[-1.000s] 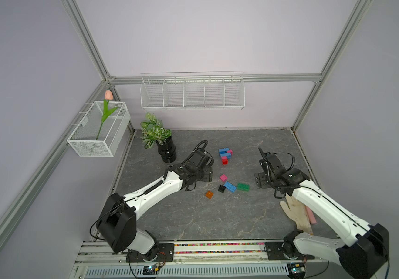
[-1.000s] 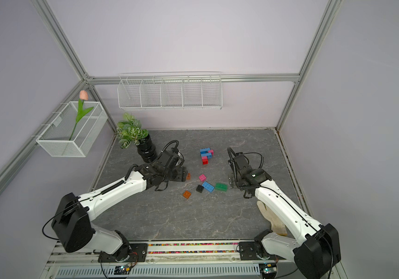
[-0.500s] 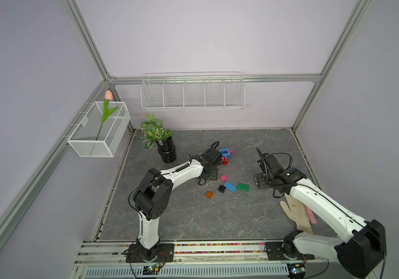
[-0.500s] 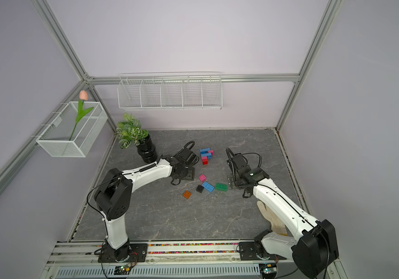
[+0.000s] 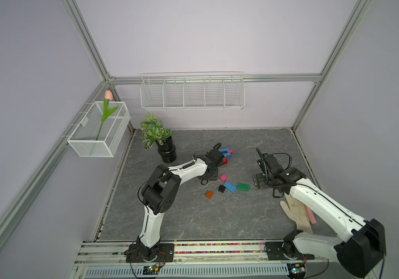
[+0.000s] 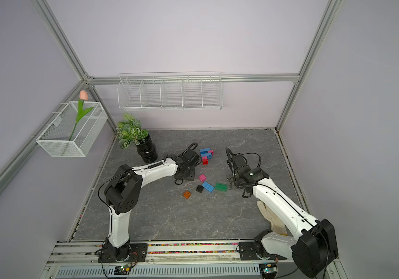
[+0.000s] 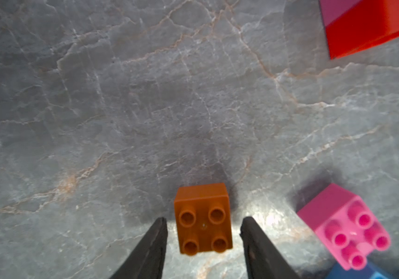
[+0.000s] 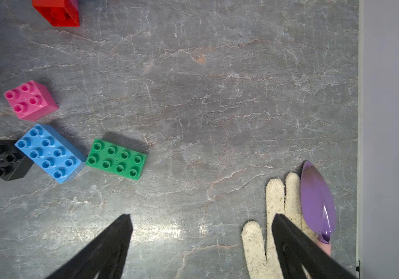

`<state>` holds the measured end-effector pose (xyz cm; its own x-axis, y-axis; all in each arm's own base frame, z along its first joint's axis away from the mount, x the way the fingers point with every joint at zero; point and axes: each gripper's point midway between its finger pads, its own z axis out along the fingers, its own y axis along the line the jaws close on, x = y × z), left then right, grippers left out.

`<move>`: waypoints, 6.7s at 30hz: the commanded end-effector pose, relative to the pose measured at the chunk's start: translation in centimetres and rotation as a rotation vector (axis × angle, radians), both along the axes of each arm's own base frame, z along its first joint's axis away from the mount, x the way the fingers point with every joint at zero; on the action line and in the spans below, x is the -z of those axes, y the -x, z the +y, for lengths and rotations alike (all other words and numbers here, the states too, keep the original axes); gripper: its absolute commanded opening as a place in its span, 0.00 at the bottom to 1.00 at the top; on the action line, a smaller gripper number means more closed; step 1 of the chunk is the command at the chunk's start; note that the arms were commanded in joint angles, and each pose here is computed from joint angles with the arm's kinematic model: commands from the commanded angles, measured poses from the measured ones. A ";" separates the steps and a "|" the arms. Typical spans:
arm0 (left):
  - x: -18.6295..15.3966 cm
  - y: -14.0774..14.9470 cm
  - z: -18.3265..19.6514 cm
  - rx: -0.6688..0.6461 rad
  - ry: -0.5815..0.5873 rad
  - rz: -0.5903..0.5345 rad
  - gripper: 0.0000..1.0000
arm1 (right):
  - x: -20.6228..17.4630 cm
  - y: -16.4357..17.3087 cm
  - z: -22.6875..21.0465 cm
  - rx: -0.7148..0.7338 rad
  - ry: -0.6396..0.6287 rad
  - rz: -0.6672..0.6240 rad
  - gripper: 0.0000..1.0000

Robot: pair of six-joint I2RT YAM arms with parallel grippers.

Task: Assemble the letter p with lego
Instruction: Pick up the lego brick from the center of the board, then assemble the lego brick with the lego brick, then pick up the lego brick from the center of the board.

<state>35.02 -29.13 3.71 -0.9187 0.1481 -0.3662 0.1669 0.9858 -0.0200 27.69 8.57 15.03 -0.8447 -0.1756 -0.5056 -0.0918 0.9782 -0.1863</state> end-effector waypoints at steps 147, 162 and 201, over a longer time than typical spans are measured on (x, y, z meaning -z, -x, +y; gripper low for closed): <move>-3.3 8.5 0.0 0.506 0.051 -0.032 0.51 | 1.1 1.4 1.3 -0.077 -0.048 0.073 1.00; -13.3 7.8 -2.2 0.504 0.337 -0.263 0.59 | 8.3 1.8 5.1 -0.224 0.034 0.319 0.92; -13.4 8.5 1.1 0.400 0.359 -0.300 0.59 | 12.4 -4.3 9.3 -0.343 0.048 0.350 0.39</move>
